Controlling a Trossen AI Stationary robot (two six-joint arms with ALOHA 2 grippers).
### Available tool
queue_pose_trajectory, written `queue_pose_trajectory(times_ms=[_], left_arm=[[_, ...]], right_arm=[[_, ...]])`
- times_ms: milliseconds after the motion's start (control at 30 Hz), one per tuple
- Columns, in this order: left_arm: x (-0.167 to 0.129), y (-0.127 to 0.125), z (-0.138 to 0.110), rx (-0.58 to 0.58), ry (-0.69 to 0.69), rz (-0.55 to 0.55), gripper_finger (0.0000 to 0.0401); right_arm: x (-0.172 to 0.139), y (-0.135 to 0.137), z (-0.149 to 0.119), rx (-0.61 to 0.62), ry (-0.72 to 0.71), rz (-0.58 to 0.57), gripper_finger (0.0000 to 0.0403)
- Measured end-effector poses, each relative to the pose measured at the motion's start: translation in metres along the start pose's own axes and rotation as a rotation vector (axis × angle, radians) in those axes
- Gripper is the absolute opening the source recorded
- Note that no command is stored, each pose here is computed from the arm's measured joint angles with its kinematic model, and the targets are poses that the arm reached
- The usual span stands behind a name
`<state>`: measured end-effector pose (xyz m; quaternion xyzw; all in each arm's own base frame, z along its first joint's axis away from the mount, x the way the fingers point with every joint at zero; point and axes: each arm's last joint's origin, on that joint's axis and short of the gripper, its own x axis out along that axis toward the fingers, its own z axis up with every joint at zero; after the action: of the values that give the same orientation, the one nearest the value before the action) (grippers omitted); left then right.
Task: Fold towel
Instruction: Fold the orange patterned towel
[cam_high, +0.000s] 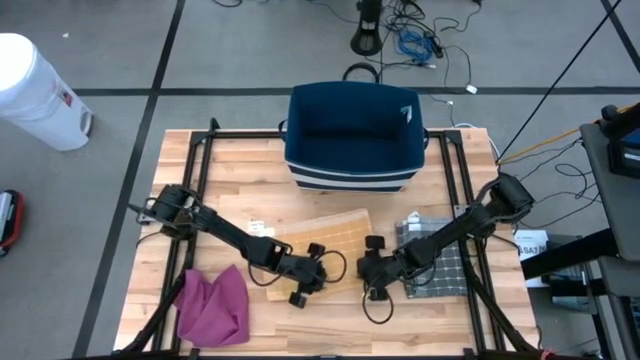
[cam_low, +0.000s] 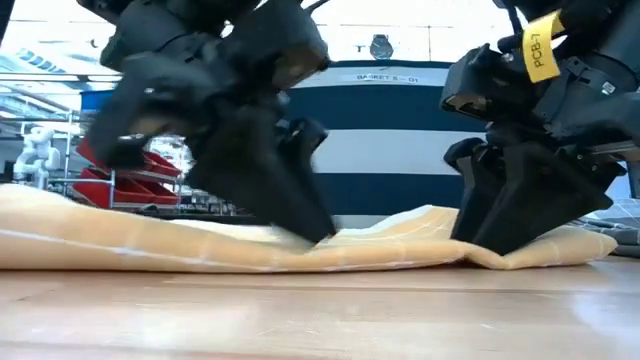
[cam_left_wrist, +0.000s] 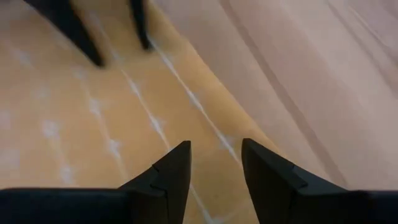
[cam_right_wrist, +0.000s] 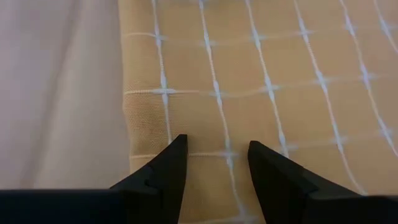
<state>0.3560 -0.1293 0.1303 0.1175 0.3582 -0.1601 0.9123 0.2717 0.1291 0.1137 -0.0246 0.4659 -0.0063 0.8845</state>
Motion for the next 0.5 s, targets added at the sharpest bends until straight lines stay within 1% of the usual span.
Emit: queue_pose_trajectory(times_ms=[133, 233, 333, 400, 500], left_arm=[[-0.005, 0.008, 0.012, 0.032, -0.047, 0.105, 0.0149], [-0.006, 0.009, 0.018, 0.062, -0.065, 0.121, 0.0149], [-0.007, 0.009, 0.02, 0.086, -0.038, 0.116, 0.0149], [-0.007, 0.009, 0.015, 0.094, 0.024, 0.108, 0.0149], [-0.008, 0.008, 0.007, 0.102, 0.118, 0.094, 0.0149]], right_arm=[[-0.022, -0.01, -0.006, 0.014, 0.073, -0.085, 0.016], [-0.039, -0.014, -0.007, 0.036, 0.089, -0.113, 0.016], [-0.054, -0.013, -0.001, 0.056, 0.036, -0.089, 0.016], [-0.063, -0.012, 0.003, 0.065, -0.015, -0.063, 0.016], [-0.07, -0.004, 0.013, 0.071, -0.132, -0.003, 0.016]])
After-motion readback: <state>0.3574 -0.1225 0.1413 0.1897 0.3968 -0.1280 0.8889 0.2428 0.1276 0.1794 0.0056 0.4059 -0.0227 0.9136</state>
